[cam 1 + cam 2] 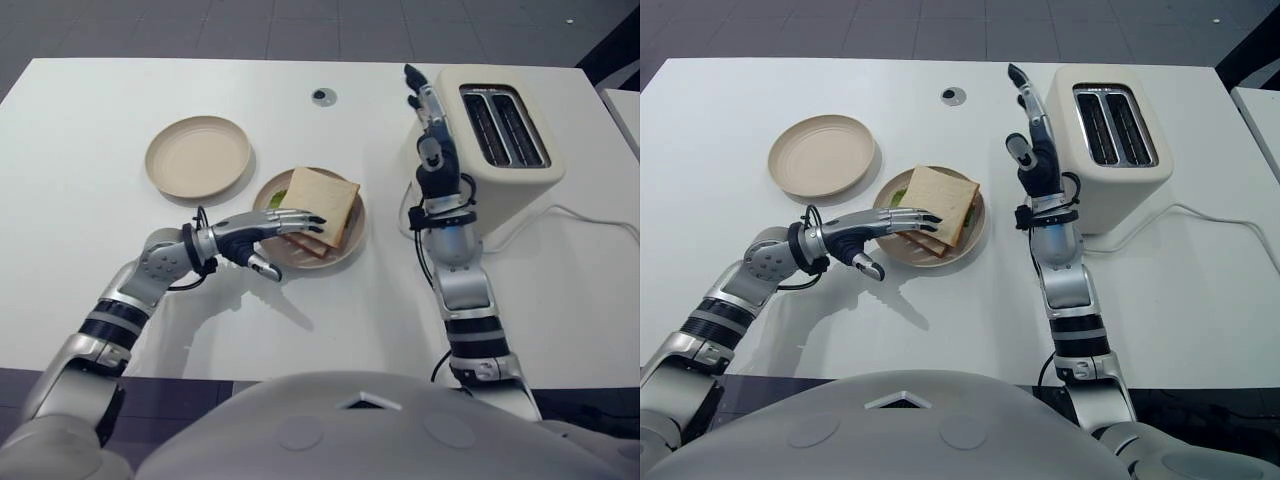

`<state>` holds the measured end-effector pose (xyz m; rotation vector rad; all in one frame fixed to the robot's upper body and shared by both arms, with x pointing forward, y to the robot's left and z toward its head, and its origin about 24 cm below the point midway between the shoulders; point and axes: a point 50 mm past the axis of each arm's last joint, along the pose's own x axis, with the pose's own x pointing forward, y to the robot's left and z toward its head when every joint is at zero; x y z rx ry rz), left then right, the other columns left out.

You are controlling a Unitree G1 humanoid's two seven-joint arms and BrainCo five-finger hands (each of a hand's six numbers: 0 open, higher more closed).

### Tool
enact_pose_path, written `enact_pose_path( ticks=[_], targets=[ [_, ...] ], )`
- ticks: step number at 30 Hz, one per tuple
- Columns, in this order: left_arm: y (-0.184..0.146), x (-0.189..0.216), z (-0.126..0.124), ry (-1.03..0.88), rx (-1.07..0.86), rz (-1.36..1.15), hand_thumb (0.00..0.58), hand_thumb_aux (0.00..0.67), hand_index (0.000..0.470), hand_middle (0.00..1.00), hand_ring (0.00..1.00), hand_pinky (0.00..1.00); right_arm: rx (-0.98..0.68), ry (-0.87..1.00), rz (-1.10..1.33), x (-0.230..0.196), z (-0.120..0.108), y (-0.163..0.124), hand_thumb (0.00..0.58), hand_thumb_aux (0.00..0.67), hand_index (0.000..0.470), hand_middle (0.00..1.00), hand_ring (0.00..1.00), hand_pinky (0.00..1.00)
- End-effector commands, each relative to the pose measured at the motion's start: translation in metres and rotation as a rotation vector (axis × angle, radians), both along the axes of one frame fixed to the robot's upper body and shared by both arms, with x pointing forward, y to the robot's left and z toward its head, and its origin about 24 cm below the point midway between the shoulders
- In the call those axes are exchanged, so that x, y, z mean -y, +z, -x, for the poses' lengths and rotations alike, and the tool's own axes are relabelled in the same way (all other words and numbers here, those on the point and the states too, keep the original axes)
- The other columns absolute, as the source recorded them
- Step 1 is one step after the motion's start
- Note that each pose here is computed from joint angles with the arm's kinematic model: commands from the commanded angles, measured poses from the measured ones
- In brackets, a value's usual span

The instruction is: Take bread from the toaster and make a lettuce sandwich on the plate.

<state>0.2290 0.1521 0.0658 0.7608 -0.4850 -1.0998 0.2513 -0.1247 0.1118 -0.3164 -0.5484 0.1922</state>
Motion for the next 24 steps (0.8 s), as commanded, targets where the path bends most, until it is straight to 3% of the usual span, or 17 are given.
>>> enact_pose_path(
  ticks=[1,2,3,7,10,14,19,20,22,24],
  targets=[
    [0.044,0.001,0.01,-0.116,-0.039,0.365,0.576,0.617,0.433,0.27,0.27,0.27,-0.061,0.345,0.008,-0.022,0.022,-0.005,0.355,0.252,0.177,0.53,0.53,0.53],
    [0.049,-0.002,0.016,-0.163,-0.08,0.422,0.58,0.67,0.47,0.76,0.76,0.76,-0.074,0.453,0.014,-0.025,0.03,-0.005,0.58,0.652,0.457,1.0,1.0,1.0],
    [0.05,-0.006,0.021,-0.206,-0.122,0.441,0.58,0.67,0.47,1.0,1.0,1.0,-0.097,0.543,0.025,-0.025,0.036,-0.006,0.58,0.67,0.47,1.0,1.0,1.0],
    [0.029,-0.023,0.044,-0.355,-0.281,0.27,0.58,0.67,0.47,1.0,1.0,1.0,-0.267,0.84,0.258,-0.014,0.059,-0.031,0.58,0.67,0.47,1.0,1.0,1.0],
    [0.01,-0.036,0.048,-0.345,-0.338,0.116,0.58,0.67,0.47,1.0,1.0,1.0,-0.391,0.965,0.447,0.001,0.072,-0.051,0.58,0.67,0.47,1.0,1.0,1.0],
    [-0.02,-0.04,0.026,-0.206,-0.372,-0.122,0.58,0.67,0.47,1.0,1.0,1.0,-0.501,0.887,0.66,0.013,0.067,-0.077,0.58,0.67,0.47,1.0,1.0,1.0],
    [-0.039,-0.02,-0.01,0.004,-0.249,-0.224,0.58,0.67,0.47,1.0,1.0,1.0,-0.447,0.671,0.662,0.003,0.035,-0.085,0.58,0.67,0.47,1.0,1.0,1.0],
    [-0.038,-0.016,-0.02,0.058,-0.202,-0.209,0.5,0.42,0.295,1.0,1.0,1.0,-0.437,0.583,0.654,0.005,0.023,-0.084,0.58,0.67,0.47,1.0,1.0,1.0],
    [-0.036,-0.012,-0.043,0.19,-0.107,-0.202,0.574,0.604,0.424,1.0,1.0,1.0,-0.422,0.391,0.586,0.012,-0.002,-0.079,0.58,0.67,0.47,1.0,1.0,1.0],
    [-0.032,-0.007,-0.062,0.314,-0.014,-0.164,0.577,0.625,0.439,1.0,1.0,1.0,-0.393,0.241,0.506,0.018,-0.02,-0.071,0.58,0.67,0.47,1.0,1.0,1.0]
  ],
)
